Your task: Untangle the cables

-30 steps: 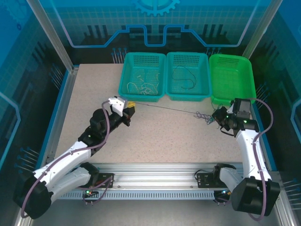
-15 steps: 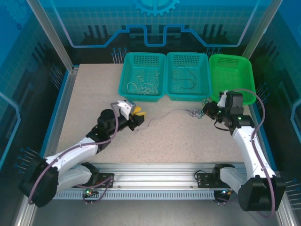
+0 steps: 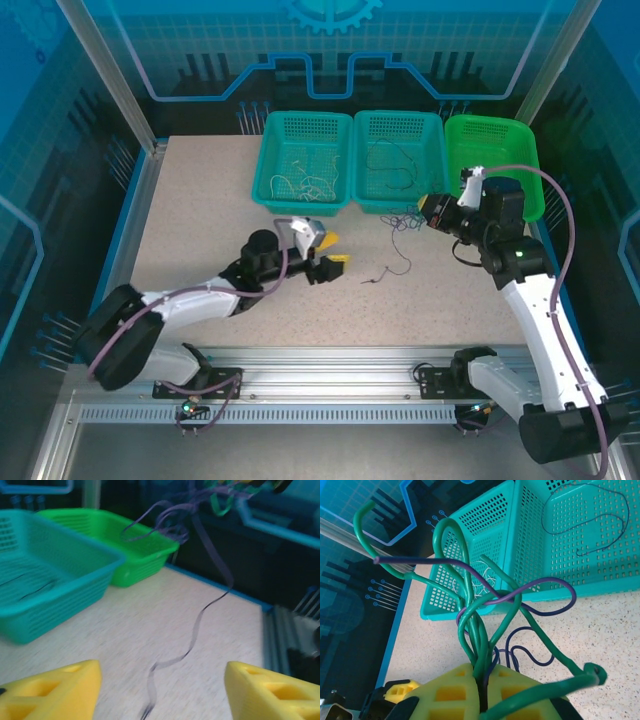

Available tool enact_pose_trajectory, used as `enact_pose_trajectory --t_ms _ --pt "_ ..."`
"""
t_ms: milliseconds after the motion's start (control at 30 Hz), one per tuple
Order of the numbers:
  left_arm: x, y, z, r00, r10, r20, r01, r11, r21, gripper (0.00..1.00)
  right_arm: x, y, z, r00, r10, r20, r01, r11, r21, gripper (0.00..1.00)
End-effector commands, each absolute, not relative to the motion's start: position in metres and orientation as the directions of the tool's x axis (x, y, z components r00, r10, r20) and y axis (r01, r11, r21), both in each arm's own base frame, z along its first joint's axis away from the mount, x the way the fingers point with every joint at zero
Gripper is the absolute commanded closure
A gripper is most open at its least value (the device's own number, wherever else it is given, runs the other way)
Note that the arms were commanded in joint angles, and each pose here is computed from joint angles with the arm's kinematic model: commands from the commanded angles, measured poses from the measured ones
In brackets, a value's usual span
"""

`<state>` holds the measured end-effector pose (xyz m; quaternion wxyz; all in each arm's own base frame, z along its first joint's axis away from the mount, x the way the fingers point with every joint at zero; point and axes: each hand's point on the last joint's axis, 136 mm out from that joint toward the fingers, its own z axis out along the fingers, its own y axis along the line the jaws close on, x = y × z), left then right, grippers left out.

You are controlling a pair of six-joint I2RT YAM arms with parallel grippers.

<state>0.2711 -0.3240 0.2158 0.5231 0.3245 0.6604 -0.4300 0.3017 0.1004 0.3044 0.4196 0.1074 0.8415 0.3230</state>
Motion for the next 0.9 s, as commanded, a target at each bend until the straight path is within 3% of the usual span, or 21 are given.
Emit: enact_pose_trajectory --t_ms 0,100,333,367,433,467,533,567,700,867 --pt "0.264 -0.361 0.251 -0.238 -0.162 -0.958 0.921 0.276 -0.275 0.25 0.296 0.100 0.322 -0.588 0.449 -0.673 -0.110 0.779 0.617 1.00" --pt "0.272 -0.383 0.258 -0.287 -0.276 -0.917 0.915 0.205 -0.348 0.16 0.295 0.102 0.325 -0.586 0.445 -0.677 -0.120 0.779 0.616 1.00" --pt "0.288 -0.419 0.261 -0.329 -0.332 -0.884 0.897 0.184 -0.403 0.13 0.292 0.104 0.320 -0.608 0.436 -0.664 -0.102 0.787 0.609 1.00" --pt "0.291 -0.421 0.261 -0.333 -0.329 -0.884 0.893 0.190 -0.407 0.16 0.292 0.104 0.320 -0.608 0.436 -0.663 -0.101 0.787 0.609 1.00" --pt "0.297 -0.426 0.257 -0.338 -0.309 -0.889 0.886 0.215 -0.412 0.37 0.292 0.105 0.319 -0.608 0.438 -0.662 -0.098 0.786 0.610 1.00" --pt "0.300 -0.426 0.254 -0.339 -0.299 -0.892 0.883 0.227 -0.412 0.53 0.292 0.105 0.318 -0.608 0.440 -0.661 -0.096 0.786 0.611 1.00" --pt "0.302 -0.426 0.252 -0.336 -0.286 -0.898 0.878 0.249 -0.408 0.96 0.293 0.103 0.317 -0.602 0.444 -0.664 -0.081 0.793 0.604 1.00" --pt "0.302 -0.424 0.252 -0.330 -0.283 -0.900 0.877 0.261 -0.404 1.00 0.294 0.100 0.315 -0.597 0.447 -0.666 -0.065 0.800 0.596 1.00" --pt "0.301 -0.401 0.253 -0.280 -0.258 -0.925 0.865 0.351 -0.359 1.00 0.297 0.067 0.301 -0.544 0.467 -0.698 0.079 0.856 0.511 0.99" --pt "0.310 -0.346 0.264 -0.259 -0.245 -0.934 0.796 0.494 -0.350 1.00 0.294 0.006 0.261 -0.469 0.579 -0.667 0.352 0.815 0.460 0.85"
